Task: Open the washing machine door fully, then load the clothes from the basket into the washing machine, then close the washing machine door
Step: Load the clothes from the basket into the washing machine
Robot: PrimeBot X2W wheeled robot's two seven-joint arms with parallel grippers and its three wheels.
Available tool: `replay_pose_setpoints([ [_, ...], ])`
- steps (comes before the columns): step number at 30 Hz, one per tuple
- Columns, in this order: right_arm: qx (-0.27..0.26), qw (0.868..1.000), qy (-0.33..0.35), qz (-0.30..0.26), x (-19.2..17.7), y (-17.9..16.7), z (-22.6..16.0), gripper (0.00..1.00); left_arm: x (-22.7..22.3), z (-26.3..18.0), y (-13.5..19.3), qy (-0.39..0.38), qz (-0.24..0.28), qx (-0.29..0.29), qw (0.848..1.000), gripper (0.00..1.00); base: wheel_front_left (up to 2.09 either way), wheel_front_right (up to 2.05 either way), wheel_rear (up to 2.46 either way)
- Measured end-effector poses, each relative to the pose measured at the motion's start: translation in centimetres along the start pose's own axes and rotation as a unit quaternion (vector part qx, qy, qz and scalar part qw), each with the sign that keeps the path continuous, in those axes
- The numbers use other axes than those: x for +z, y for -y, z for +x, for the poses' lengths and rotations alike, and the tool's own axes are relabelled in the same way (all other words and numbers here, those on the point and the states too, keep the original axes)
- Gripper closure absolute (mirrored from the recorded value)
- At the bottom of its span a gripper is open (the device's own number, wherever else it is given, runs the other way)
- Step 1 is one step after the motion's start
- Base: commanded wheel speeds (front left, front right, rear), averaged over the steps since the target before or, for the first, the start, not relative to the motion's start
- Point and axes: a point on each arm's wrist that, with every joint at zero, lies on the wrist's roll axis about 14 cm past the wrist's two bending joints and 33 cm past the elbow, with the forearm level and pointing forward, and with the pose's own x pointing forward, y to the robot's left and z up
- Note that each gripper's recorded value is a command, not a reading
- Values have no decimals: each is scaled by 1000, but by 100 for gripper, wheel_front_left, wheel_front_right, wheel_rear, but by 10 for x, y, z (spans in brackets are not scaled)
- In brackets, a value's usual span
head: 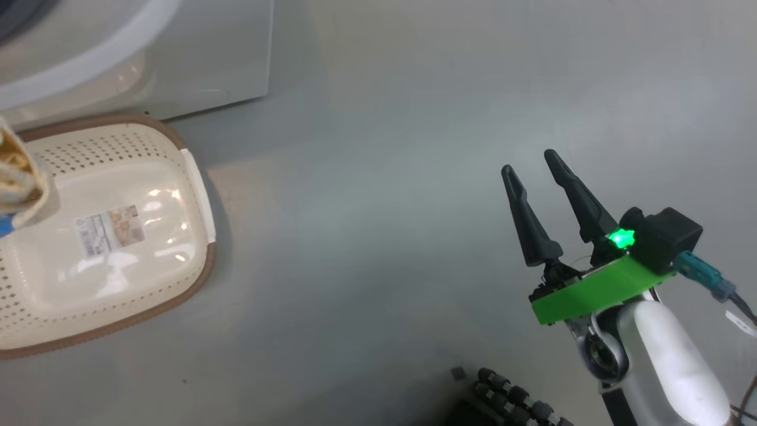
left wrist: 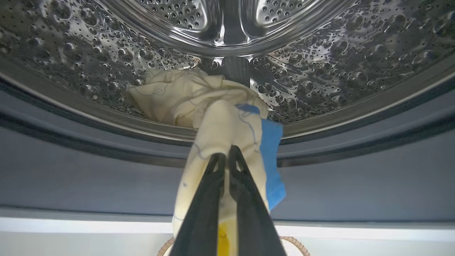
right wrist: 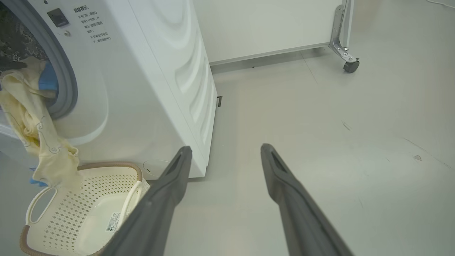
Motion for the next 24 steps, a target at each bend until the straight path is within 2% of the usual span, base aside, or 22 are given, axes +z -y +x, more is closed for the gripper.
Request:
replay_pose_setpoints([
  [9,-21,1000,-20,-2,-14,15,8,0,15,53,-5,14,-5,1,1000,100,0,0,0],
  [15,-34,999,-35,-2,-23,23,8,0,25,74,-14,71,-6,16,997,100,0,0,0],
  [18,-41,998,-43,-3,-29,27,7,0,41,82,-21,134,-10,25,991,100,0,0,0],
  [24,-41,998,-48,-9,-33,30,13,0,75,82,-34,270,-7,43,962,100,0,0,0],
])
